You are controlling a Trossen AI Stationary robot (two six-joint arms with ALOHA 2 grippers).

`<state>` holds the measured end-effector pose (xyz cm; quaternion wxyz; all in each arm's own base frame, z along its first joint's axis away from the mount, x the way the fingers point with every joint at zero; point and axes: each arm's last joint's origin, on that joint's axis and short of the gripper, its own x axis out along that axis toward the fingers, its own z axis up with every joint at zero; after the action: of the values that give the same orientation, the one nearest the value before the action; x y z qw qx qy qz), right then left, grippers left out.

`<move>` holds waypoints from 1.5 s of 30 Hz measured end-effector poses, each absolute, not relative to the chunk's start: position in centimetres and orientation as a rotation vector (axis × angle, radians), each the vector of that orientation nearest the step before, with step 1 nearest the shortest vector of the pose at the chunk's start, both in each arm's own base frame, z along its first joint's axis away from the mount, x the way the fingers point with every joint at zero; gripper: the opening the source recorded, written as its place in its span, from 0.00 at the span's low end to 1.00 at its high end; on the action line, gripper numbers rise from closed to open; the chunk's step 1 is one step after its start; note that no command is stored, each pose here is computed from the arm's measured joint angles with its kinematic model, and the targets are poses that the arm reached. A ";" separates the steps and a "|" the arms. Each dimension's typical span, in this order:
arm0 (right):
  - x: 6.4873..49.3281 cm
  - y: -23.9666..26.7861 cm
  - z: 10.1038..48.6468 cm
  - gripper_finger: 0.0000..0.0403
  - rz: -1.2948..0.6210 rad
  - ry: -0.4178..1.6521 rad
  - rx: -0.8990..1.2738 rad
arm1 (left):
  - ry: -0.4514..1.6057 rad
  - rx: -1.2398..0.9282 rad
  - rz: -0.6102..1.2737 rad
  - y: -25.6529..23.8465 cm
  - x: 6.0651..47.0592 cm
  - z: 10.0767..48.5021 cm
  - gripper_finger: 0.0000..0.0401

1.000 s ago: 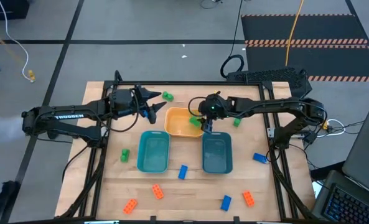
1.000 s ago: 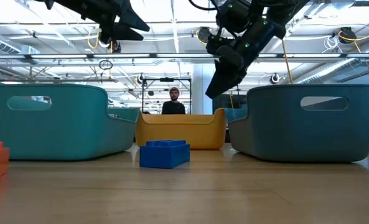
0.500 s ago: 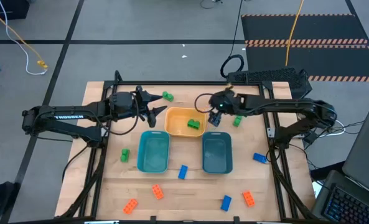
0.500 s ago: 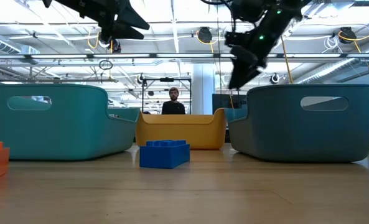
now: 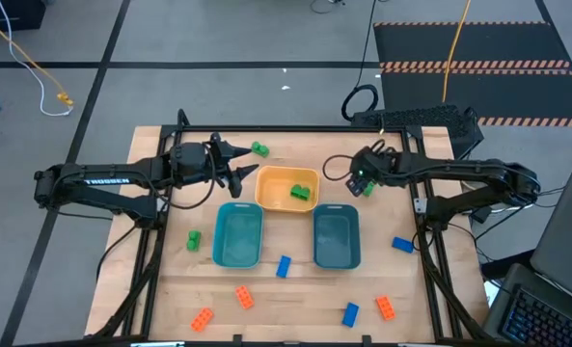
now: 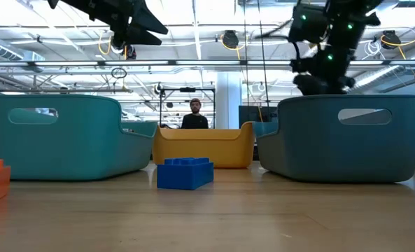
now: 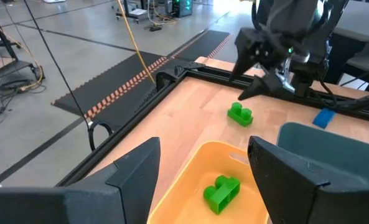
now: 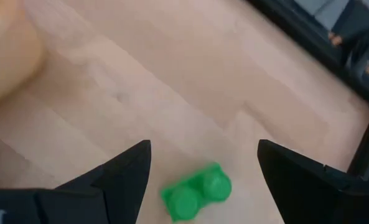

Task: Sort & place blocks by color
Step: Put the green game piece into the yellow bin

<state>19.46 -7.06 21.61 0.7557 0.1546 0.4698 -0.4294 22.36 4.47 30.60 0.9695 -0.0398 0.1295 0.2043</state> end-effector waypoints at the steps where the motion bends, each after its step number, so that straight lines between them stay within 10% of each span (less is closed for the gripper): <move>1: 19.2 -7.0 21.2 0.71 -0.945 1.028 0.349 | 0.262 -0.080 0.413 4.5 22.4 30.6 0.61; 45: 16.9 -6.3 17.0 0.71 -1.168 0.870 0.724 | 0.187 -0.075 0.235 2.0 21.3 32.1 0.61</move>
<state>16.90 -6.27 17.00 0.6873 0.3232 0.3886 -0.5216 21.35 2.01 32.13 0.9881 -0.0373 0.0931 0.1169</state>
